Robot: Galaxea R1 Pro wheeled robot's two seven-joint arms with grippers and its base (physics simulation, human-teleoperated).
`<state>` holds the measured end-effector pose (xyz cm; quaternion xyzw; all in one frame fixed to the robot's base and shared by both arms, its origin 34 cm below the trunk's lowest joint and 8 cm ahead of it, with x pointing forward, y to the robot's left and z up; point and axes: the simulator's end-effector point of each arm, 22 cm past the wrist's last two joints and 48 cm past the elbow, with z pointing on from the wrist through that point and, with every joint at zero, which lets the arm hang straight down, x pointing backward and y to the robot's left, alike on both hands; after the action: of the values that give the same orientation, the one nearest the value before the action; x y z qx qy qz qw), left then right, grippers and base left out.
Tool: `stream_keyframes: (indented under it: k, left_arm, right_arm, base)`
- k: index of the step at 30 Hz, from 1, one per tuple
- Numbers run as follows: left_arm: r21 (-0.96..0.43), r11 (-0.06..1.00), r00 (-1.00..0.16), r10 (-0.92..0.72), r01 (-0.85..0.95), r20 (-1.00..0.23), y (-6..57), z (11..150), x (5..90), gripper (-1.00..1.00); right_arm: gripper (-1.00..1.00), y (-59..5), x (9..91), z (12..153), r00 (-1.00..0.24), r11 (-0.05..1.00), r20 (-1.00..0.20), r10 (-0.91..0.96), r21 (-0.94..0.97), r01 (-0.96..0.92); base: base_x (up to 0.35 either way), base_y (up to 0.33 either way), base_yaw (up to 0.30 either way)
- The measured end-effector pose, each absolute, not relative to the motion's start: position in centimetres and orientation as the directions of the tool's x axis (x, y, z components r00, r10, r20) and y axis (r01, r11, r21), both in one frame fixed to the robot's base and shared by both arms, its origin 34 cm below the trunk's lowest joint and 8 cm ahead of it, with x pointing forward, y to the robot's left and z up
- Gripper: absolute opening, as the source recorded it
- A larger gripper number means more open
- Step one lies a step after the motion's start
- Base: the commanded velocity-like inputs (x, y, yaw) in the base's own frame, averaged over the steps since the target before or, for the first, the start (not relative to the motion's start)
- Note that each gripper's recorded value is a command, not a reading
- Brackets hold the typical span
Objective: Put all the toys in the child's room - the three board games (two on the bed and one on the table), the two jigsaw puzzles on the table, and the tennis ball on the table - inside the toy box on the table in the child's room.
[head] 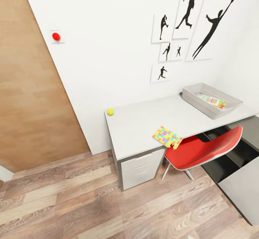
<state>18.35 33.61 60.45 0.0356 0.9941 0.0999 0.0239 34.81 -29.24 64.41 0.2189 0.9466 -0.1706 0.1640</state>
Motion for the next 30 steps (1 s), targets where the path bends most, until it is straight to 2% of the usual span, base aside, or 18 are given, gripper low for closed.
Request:
stream_keyframes:
  k: [21, 30]
  left_arm:
    - [0.202, 0.977, -0.994, 0.076, 0.06, -0.073, 33.6, 60.7, 19.6, 1.0]
    - [0.203, 0.977, -0.993, 0.076, 0.057, -0.088, 33.6, 60.9, 20.2, 1.0]
  right_arm:
    - [1.0, -29.3, 36.1, 65.3, -0.835, 0.846, -0.418, 0.358, -0.234, 0.48]
    - [1.0, -30.1, 33.6, 64.7, -0.845, 0.833, -0.4, 0.355, -0.274, 0.48]
  base:
    - [0.0, 0.0, 0.0]
    - [0.0, 0.0, 0.0]
